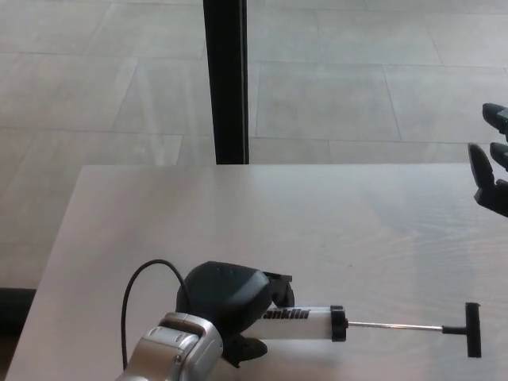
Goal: The robot uses its left hand to lift the air pump kept on the middle of the desk and use the right hand to pull out the handle
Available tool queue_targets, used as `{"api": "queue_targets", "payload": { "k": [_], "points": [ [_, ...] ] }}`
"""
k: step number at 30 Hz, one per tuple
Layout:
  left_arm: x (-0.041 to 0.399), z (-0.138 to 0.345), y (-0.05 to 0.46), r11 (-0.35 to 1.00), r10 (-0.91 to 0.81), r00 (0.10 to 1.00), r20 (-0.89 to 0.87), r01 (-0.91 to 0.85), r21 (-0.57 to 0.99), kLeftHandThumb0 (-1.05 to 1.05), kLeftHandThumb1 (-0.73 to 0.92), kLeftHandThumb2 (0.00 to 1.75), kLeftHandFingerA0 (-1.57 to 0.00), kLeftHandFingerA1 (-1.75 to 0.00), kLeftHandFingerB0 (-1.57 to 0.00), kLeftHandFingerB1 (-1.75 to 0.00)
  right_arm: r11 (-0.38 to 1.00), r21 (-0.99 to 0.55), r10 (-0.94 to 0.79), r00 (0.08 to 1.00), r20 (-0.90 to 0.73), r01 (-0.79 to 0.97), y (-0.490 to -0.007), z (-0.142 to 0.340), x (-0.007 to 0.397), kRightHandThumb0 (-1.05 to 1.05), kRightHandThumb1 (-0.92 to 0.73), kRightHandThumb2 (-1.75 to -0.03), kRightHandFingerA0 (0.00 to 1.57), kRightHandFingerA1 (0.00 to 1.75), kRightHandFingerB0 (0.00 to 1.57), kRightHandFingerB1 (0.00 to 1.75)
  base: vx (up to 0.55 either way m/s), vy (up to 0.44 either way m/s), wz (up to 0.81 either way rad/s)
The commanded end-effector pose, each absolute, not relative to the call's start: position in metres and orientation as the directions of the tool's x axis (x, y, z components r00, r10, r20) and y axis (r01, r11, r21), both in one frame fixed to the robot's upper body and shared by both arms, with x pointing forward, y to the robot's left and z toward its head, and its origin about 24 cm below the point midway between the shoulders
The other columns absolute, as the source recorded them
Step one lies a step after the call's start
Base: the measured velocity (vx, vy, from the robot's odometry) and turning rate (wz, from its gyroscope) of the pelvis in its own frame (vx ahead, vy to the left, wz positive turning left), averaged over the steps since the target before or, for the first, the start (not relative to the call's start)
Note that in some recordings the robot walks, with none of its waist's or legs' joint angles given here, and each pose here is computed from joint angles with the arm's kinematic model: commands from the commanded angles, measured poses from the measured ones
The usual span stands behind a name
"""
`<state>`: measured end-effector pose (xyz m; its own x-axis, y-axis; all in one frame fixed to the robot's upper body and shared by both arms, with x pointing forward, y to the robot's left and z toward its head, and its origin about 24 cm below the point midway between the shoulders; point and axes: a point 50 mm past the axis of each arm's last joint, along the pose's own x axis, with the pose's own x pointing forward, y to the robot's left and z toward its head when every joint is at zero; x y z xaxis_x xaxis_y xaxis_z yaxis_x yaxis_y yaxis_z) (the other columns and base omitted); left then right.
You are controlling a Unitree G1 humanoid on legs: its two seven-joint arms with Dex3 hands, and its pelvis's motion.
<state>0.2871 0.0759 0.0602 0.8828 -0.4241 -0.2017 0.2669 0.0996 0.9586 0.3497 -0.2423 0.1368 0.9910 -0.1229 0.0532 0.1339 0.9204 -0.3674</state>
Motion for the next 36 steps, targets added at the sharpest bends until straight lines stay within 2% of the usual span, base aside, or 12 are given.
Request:
{"api": "queue_targets", "payload": {
  "k": [1,8,11,21,22,24,25,26,28,30,31,36],
  "points": [
    [0.291,0.051,0.095,-0.072,-0.290,0.845,-0.450,0.450,0.890,-0.43,0.75,0.61,-0.71,-0.89,-0.46,-0.51,0.931,-0.298,-0.201,0.978,0.060,0.210,-0.247,0.141,0.350,-0.69,-0.66,-0.98,0.03,0.49,0.14,0.47,0.00,0.000,0.00],
    [0.294,0.054,0.099,-0.092,-0.233,0.821,-0.521,0.515,0.852,-0.62,0.55,0.87,-0.28,-0.61,-0.19,-0.49,0.932,-0.288,-0.210,0.976,0.061,0.219,-0.247,0.142,0.350,-0.65,-0.84,-0.64,0.06,0.52,0.24,0.33,0.00,0.000,0.00],
    [0.295,0.060,0.101,-0.098,-0.203,0.786,-0.584,0.577,0.811,-0.81,0.52,0.91,0.00,-0.34,-0.08,-0.23,0.931,-0.282,-0.224,0.973,0.060,0.232,-0.248,0.143,0.350,-0.68,-0.64,-0.97,0.03,0.52,0.16,0.47,0.00,0.000,0.00],
    [0.296,0.075,0.117,0.001,-0.397,0.814,-0.425,0.463,0.886,-0.79,0.52,0.81,0.00,0.00,0.00,0.00,0.928,-0.303,-0.211,0.976,0.051,0.216,-0.259,0.151,0.346,-0.36,-0.54,-1.10,0.06,0.56,0.00,0.49,0.00,0.000,0.00],
    [0.298,0.079,0.123,0.077,-0.432,0.818,-0.379,0.453,0.888,-0.77,0.61,0.76,0.00,0.00,0.00,0.00,0.931,-0.299,-0.203,0.978,0.052,0.210,-0.264,0.154,0.345,-0.70,-0.86,-0.66,0.05,0.46,0.19,0.31,0.00,0.000,0.00],
    [0.299,0.086,0.130,0.238,-0.464,0.814,-0.349,0.494,0.836,-0.83,0.69,0.61,0.00,0.00,0.00,0.00,0.934,-0.290,-0.204,0.978,0.053,0.210,-0.269,0.155,0.341,-0.36,-0.53,-1.10,0.05,0.55,0.00,0.49,0.00,0.000,0.00],
    [0.304,0.101,0.148,0.554,-0.493,0.829,-0.265,0.533,0.639,-0.86,0.72,0.62,0.00,0.00,0.00,0.00,0.928,-0.288,-0.227,0.972,0.063,0.235,-0.281,0.159,0.337,-0.71,-0.86,-0.66,0.10,0.51,0.18,0.32,0.00,0.000,0.00],
    [0.307,0.111,0.160,0.709,-0.508,0.828,-0.237,0.558,0.430,-0.93,0.78,0.69,0.00,0.00,0.00,0.00,0.928,-0.284,-0.231,0.971,0.069,0.241,-0.291,0.162,0.334,-0.37,-0.52,-1.10,0.03,0.54,0.00,0.49,0.00,0.000,0.00],
    [0.309,0.129,0.182,0.851,-0.483,0.868,-0.116,0.497,0.171,-0.95,0.82,0.65,0.00,0.00,0.00,0.00,0.925,-0.271,-0.258,0.964,0.065,0.266,-0.309,0.167,0.326,-0.77,-0.88,-0.66,0.07,0.46,0.12,0.29,0.00,0.000,0.00],
    [0.307,0.154,0.228,0.931,-0.365,0.930,0.047,0.366,-0.012,-1.05,0.73,1.11,0.00,-0.10,0.00,-0.01,0.913,-0.225,-0.339,0.939,0.052,0.342,-0.343,0.169,0.311,-0.74,-0.88,-0.68,0.05,0.33,0.10,0.23,0.00,0.000,0.00],
    [0.304,0.160,0.248,0.944,-0.305,0.948,0.096,0.314,-0.099,-1.04,0.71,1.05,0.00,-0.06,0.00,0.00,0.903,-0.210,-0.372,0.927,0.053,0.375,-0.356,0.171,0.305,-0.72,-0.71,-1.07,0.00,0.38,0.05,0.31,0.00,0.000,0.00],
    [0.267,0.168,0.357,0.982,0.117,0.989,0.089,-0.102,-0.159,-0.96,0.77,1.06,0.00,-0.11,0.00,0.00,0.817,-0.206,-0.535,0.842,0.075,0.538,-0.430,0.183,0.254,-0.77,-0.69,-1.08,0.00,0.49,0.07,0.29,0.00,0.000,0.00]
  ]
}}
